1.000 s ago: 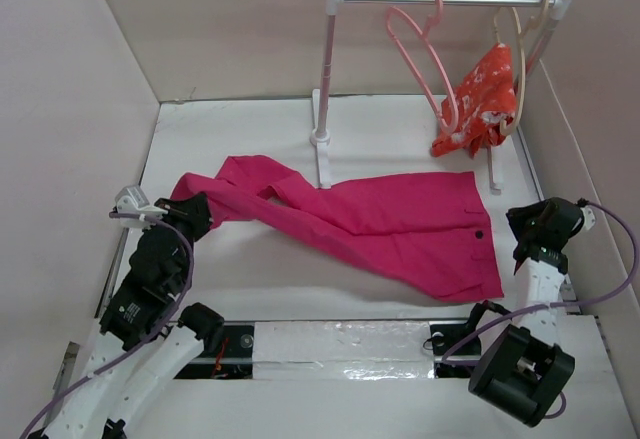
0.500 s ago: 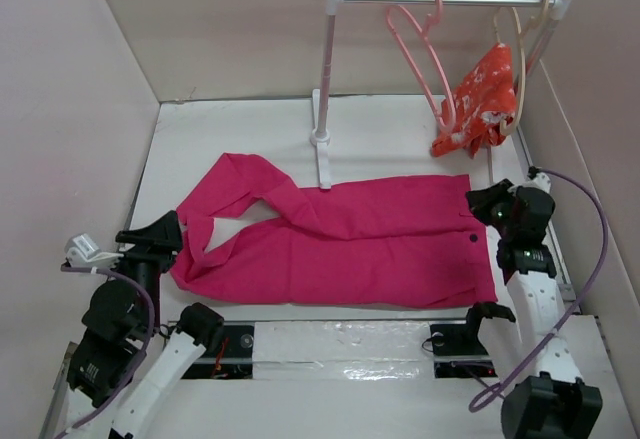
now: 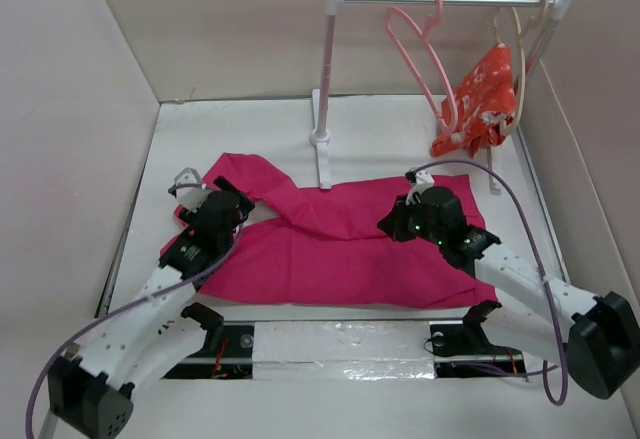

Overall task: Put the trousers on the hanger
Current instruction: Flatten out the trousers at the center of the board.

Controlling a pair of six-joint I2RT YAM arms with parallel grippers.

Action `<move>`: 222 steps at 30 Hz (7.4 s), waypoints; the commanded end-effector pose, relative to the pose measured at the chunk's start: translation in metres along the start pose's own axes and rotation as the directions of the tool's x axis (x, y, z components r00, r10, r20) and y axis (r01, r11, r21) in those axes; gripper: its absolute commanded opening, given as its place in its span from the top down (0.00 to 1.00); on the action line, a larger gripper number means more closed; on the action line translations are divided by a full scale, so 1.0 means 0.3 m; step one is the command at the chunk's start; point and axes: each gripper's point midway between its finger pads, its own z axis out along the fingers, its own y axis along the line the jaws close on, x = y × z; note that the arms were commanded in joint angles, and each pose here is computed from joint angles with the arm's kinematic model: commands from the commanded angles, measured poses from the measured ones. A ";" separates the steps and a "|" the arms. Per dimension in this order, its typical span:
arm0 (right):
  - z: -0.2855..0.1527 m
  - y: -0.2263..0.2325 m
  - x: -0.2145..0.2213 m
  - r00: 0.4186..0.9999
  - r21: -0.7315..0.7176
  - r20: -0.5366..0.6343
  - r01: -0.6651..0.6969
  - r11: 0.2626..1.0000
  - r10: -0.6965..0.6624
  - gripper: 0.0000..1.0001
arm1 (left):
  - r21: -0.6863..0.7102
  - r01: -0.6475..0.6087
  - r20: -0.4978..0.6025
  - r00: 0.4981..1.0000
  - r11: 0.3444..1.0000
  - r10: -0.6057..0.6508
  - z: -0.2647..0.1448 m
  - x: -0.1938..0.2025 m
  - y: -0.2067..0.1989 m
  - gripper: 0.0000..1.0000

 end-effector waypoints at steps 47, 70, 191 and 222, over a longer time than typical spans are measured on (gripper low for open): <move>0.057 0.008 -0.035 0.977 0.041 0.188 0.089 0.995 -0.095 0.90 | -0.279 -0.357 -0.364 0.898 0.891 0.246 0.606 0.161 0.046 1.00; 0.053 -0.005 -0.034 0.977 0.060 0.192 0.080 0.995 -0.090 0.88 | -0.346 -0.409 -0.231 0.909 0.844 0.346 0.622 -0.173 -0.034 1.00; 0.529 -0.321 -0.749 0.929 0.382 0.352 -0.029 0.924 -0.116 0.84 | -0.327 0.119 0.346 0.938 0.937 0.001 0.501 -0.646 0.141 0.88; -0.253 -0.931 -0.297 0.708 0.407 0.600 -0.670 0.620 0.371 0.18 | 0.633 -0.209 -0.213 0.879 0.745 0.427 -0.227 0.725 -0.644 0.60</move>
